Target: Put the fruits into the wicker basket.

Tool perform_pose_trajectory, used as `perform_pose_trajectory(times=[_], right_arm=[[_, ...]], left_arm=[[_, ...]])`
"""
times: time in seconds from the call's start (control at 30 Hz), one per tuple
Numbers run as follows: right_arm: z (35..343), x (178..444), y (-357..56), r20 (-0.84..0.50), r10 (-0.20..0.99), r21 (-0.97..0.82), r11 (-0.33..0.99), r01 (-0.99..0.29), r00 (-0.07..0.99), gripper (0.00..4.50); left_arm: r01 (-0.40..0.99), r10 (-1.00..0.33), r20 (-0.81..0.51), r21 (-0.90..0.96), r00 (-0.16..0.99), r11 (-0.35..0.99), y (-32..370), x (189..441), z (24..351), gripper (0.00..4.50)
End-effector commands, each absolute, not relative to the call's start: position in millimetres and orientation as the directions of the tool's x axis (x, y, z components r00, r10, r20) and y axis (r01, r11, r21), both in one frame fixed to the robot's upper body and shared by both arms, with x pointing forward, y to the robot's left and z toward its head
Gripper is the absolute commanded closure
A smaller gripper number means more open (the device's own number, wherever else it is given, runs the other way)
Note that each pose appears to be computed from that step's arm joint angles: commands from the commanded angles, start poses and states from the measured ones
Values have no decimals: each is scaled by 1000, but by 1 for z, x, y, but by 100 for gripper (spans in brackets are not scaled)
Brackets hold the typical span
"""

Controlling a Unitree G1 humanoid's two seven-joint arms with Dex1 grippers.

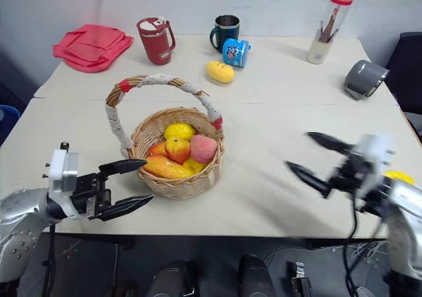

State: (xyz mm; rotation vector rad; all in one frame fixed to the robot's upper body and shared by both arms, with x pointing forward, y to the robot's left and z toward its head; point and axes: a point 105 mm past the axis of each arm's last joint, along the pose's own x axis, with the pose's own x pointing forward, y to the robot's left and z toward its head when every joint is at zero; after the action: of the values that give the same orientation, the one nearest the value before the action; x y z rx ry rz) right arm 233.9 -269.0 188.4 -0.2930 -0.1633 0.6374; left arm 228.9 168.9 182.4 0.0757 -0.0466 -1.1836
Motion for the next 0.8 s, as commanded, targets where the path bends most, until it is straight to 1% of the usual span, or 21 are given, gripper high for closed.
perform_pose_trajectory(times=[0.03,0.1,0.17,0.27,0.3,0.37,0.43,0.47,0.53,0.6,0.63,0.73,0.8], right_arm=[[171,202,-320,17,428,-391,834,-388,904,6],[146,169,-355,-48,293,-408,867,-287,955,6],[132,141,-378,-79,185,-419,885,-201,980,6],[114,111,-400,-102,44,-388,918,-80,994,6],[111,105,-403,-106,20,-377,924,-59,994,6],[89,85,-405,-176,-16,-355,934,-48,984,6],[79,78,-404,-201,-24,-343,938,-47,979,6],[79,80,-404,-190,-23,-344,938,-44,982,6],[84,94,-402,-159,10,-361,930,-68,987,6],[98,118,-401,-133,83,-386,913,-128,988,6],[107,132,-400,-130,130,-428,887,-174,983,6],[131,173,-400,-198,256,-525,788,-323,946,6],[144,198,-404,-250,294,-541,748,-385,923,6]], left_arm=[[935,-939,-5,92,344,342,165,228,185,0],[938,-942,-8,95,336,334,165,231,186,0],[939,-943,-10,98,333,331,165,233,186,0],[940,-945,-13,102,328,325,165,233,187,0],[940,-945,-14,103,327,324,165,233,187,0],[940,-945,-16,107,327,323,165,231,188,0],[940,-945,-18,111,327,323,165,229,188,0],[940,-945,-18,111,328,324,165,228,188,0],[938,-944,-20,116,331,326,165,227,188,0],[937,-943,-22,120,333,328,165,227,188,0],[936,-942,-24,125,334,329,165,226,188,0],[931,-939,-23,143,343,336,165,228,190,0],[928,-937,-23,150,349,342,166,229,192,0]])
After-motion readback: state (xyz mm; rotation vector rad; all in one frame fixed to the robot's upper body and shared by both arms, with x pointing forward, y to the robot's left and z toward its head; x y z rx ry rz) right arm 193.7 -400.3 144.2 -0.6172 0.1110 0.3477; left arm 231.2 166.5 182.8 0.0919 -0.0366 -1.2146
